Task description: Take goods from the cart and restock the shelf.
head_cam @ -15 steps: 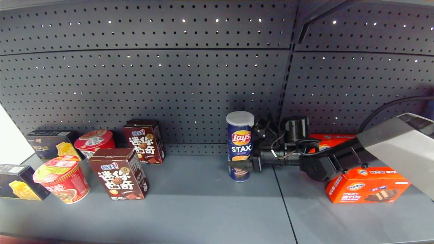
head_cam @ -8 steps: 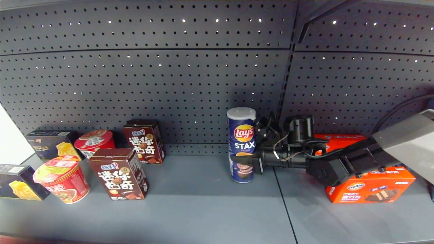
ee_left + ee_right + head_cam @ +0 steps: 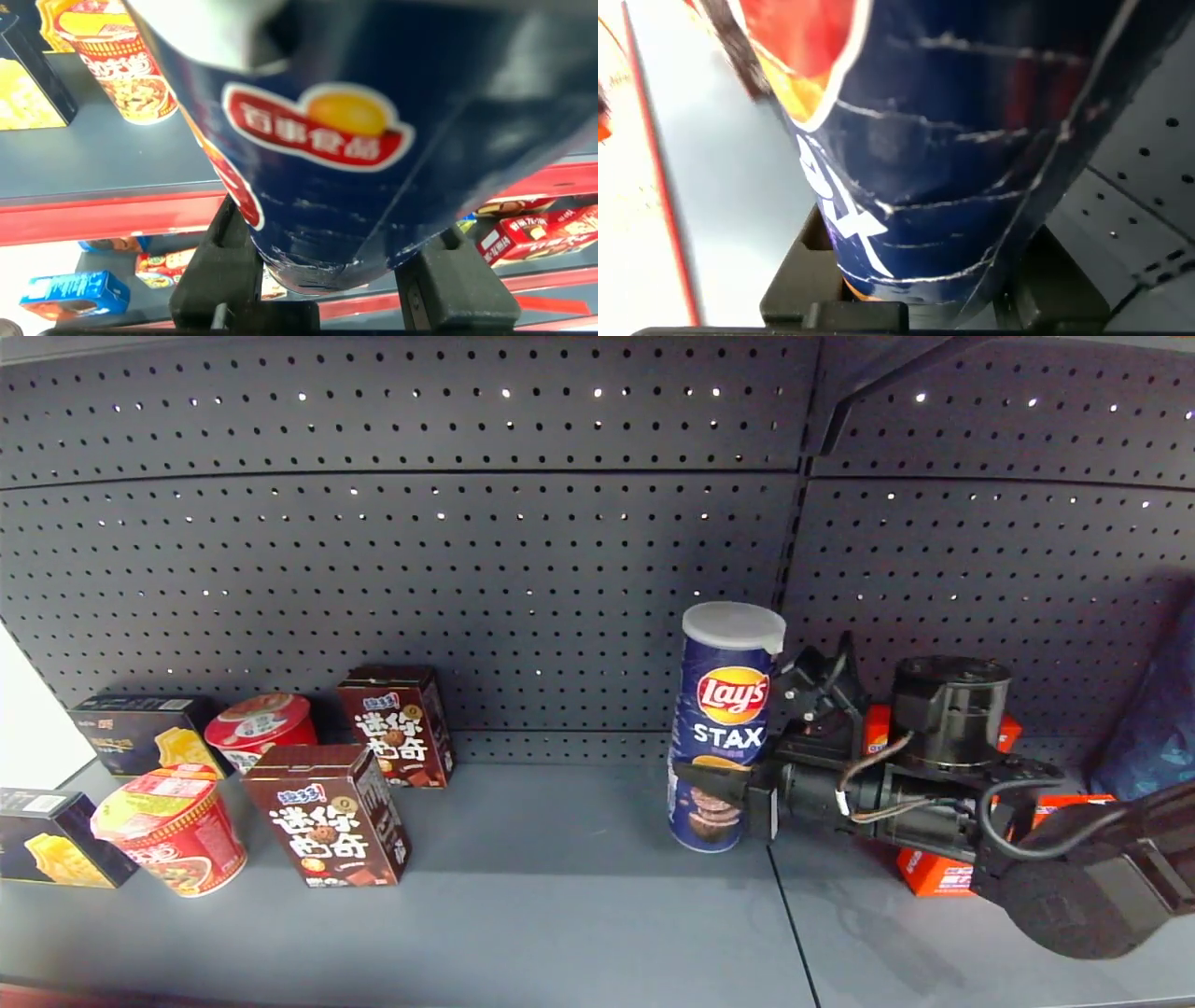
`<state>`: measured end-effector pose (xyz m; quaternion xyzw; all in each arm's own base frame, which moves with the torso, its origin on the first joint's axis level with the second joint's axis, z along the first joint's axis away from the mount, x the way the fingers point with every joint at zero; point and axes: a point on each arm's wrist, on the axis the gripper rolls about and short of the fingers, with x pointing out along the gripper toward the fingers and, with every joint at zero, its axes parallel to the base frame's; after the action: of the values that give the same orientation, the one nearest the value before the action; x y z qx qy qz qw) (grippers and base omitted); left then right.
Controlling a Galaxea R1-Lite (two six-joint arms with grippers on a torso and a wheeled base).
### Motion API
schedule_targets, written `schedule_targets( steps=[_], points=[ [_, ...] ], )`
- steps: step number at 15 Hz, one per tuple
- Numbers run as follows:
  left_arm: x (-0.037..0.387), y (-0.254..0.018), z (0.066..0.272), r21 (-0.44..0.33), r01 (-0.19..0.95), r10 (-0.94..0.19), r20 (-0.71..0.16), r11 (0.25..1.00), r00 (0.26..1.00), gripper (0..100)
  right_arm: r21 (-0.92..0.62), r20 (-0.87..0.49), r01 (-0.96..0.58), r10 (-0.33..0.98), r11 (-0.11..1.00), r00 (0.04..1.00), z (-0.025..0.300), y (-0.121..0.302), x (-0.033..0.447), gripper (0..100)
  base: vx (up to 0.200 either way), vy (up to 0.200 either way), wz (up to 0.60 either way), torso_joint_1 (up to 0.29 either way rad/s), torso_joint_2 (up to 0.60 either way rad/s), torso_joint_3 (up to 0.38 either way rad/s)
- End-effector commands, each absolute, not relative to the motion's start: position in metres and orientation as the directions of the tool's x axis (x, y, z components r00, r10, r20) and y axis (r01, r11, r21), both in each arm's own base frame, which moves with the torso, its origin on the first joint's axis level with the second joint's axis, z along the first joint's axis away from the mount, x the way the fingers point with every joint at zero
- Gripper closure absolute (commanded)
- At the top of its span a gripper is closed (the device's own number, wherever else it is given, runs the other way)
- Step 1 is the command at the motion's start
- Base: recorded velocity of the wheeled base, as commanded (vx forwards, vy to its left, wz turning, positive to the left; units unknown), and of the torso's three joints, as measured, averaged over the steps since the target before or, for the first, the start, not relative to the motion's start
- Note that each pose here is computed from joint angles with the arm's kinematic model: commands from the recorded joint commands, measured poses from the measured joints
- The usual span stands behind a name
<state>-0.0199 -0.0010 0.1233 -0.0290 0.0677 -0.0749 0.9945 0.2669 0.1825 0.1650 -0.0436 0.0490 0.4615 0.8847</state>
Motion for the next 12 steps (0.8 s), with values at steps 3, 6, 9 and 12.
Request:
schedule_targets(
  steps=[3,6,9,12],
  points=[
    [-0.020,-0.001,0.124,-0.067,0.145,-0.152,-0.128,0.987,0.980,100,-0.005,-0.102,-0.827,0.822,0.563,0.560,0.152,0.173,0.214,100,0.000,0.000,0.00,0.000,0.00,0.000],
    [-0.020,-0.001,0.124,-0.067,0.145,-0.152,-0.126,0.987,0.980,100,-0.008,-0.102,-0.826,0.821,0.564,0.561,0.139,0.166,0.200,100,0.000,0.000,0.00,0.000,0.00,0.000],
    [-0.021,-0.001,0.125,-0.067,0.148,-0.155,-0.122,0.987,0.980,100,-0.007,-0.119,-0.822,0.816,0.570,0.566,0.134,0.163,0.196,100,0.000,0.000,0.00,0.000,0.00,0.000],
    [-0.021,-0.001,0.127,-0.066,0.149,-0.155,-0.114,0.987,0.981,100,-0.004,-0.126,-0.834,0.827,0.552,0.548,0.132,0.166,0.192,100,0.000,0.000,0.00,0.000,0.00,0.000]
  ],
)
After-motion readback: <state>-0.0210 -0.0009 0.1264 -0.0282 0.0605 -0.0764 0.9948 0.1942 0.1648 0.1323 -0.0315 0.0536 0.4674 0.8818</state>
